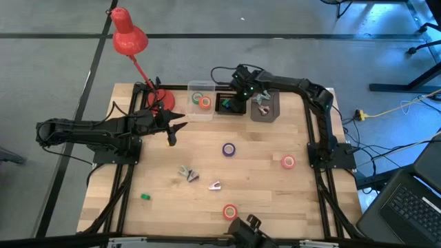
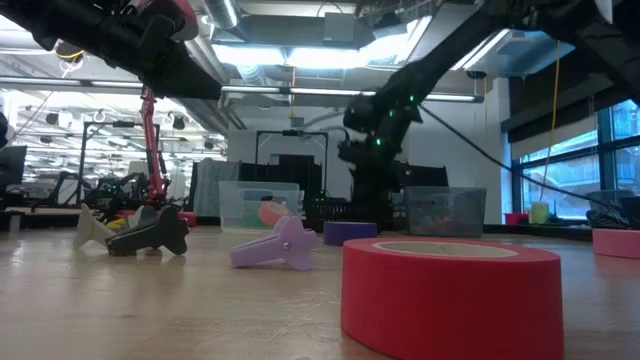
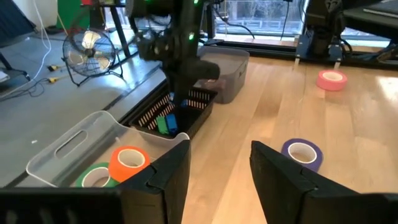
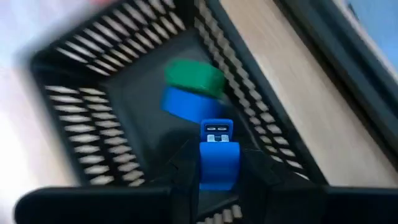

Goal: Pick and place Stapler, Stapler remover, tape
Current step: Put the blue stapler into the left black bin, then put the blue tape into the transparent bin

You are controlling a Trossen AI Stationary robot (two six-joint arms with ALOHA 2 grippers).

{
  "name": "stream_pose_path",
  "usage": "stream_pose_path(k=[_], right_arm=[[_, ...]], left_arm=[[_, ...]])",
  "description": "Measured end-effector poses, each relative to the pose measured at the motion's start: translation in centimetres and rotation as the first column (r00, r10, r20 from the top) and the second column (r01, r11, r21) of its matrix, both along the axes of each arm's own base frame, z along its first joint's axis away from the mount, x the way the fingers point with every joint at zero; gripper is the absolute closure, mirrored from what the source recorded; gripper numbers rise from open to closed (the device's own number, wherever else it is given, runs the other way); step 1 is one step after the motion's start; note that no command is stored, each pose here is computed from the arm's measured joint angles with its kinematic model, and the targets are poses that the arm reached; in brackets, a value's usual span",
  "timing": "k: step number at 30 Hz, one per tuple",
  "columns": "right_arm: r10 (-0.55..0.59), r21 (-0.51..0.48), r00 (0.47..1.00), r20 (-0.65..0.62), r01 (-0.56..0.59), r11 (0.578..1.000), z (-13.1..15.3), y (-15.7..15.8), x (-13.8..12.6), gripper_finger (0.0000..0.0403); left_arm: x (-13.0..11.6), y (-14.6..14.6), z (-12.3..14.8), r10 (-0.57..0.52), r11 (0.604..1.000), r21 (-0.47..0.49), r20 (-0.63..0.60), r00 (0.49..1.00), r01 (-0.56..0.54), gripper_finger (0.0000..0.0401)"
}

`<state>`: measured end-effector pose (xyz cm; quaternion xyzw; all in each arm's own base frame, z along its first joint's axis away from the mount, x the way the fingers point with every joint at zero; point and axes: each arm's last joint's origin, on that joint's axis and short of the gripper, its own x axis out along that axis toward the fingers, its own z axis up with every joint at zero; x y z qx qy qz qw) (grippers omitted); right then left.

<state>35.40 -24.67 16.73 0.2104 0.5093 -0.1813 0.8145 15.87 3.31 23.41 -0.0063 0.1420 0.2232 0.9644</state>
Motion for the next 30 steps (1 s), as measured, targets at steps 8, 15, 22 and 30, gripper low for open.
stream_pose_path(k=[8, 15, 22, 30], right_arm=[[-0.023, 0.025, 0.999, -0.047, 0.024, 0.999, -1.8, -1.1, -0.5, 0.0334], [-0.033, 0.042, 0.998, -0.051, 0.035, 0.999, -1.8, -1.1, -0.6, 0.0282], [-0.048, 0.03, 0.999, -0.023, 0.049, 0.998, 1.0, -0.9, -0.2, 0.0139], [0.002, -0.075, 0.997, 0.075, 0.004, 0.997, 8.0, 3.7, -0.6, 0.0127]], left_arm=[[0.0, 0.0, 0.0, -0.001, 1.0, 0.003, -0.002, 1.0, 0.001, 0.0241], [0.0, 0.0, 0.0, -0.002, 1.0, 0.003, -0.002, 1.0, 0.002, 0.0243], [0.0, 0.0, 0.0, -0.012, 0.999, 0.032, -0.017, 1.0, 0.013, 0.024], [0.0, 0.0, 0.0, -0.013, 0.999, 0.033, -0.017, 1.0, 0.013, 0.0244]])
